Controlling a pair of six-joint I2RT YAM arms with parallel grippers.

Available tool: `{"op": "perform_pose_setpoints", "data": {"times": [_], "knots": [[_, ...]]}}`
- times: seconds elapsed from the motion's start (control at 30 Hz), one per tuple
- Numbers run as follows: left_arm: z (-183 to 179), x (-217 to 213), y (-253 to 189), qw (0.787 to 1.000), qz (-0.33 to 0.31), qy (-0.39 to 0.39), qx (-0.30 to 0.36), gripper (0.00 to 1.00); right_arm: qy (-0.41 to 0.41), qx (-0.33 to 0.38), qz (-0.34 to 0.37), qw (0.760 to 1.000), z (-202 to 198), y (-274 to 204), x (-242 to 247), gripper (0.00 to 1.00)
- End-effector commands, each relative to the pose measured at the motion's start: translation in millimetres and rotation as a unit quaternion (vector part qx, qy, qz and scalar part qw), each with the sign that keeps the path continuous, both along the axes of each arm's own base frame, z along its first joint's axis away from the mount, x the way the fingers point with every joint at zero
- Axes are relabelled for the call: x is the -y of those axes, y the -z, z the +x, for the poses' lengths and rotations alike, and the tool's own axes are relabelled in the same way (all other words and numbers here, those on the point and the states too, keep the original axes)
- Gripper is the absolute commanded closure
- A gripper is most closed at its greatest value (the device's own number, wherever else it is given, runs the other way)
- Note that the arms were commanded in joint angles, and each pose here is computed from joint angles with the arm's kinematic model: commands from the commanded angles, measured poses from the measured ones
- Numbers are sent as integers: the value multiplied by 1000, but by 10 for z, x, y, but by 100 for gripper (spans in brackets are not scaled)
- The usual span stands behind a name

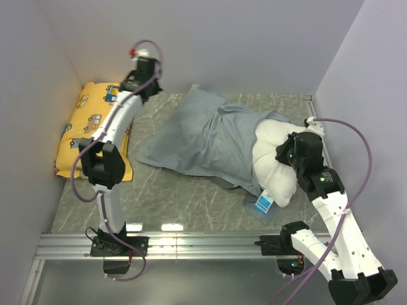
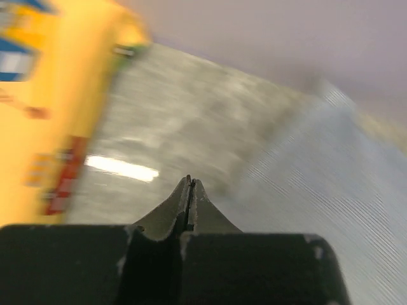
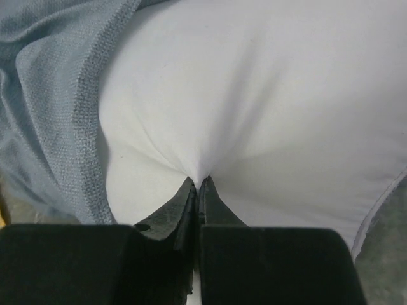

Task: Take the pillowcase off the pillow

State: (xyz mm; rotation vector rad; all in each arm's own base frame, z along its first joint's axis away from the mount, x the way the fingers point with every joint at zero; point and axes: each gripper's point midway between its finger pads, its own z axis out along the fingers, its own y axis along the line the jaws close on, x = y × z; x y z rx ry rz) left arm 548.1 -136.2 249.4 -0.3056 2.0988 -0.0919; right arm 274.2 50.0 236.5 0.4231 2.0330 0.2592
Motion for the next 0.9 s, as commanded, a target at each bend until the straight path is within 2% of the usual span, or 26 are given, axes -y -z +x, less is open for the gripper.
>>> {"op": "perform_pose_setpoints", "data": {"times": [0.0,0.07,0.13,0.23,0.3,0.4,0.43,0.53,0.63,0.73,0.87], "knots": [[-26,-627,-323,997,-27,-72,32,100,70,66,-24,995,-34,-518,328,100],[-36,-506,-220,998,-48,-36,23,100,55,72,-16,996,-2,-525,262,100],[-97,-347,-186,999,-41,-16,24,100,43,55,-14,997,50,-388,206,100],[-304,77,-80,998,-45,31,15,100,18,29,-6,999,113,-154,86,100],[-407,227,-125,996,-73,46,19,100,17,22,-8,1000,148,-65,79,100],[-703,475,-151,991,-108,74,28,74,7,9,-12,1000,175,50,45,100],[-902,554,-128,990,-112,87,27,53,4,6,-12,1000,180,68,37,100],[-1213,614,-172,985,-137,96,43,26,-7,-3,-18,1000,187,164,9,100],[-1525,694,-202,978,-161,117,56,17,-15,-14,-20,1000,191,267,-14,100],[-1840,952,-174,964,-189,174,63,15,-13,-15,-20,1000,195,315,-10,100],[-2078,1293,37,950,-202,229,60,15,-16,-14,-15,1000,212,296,-42,100]]}}
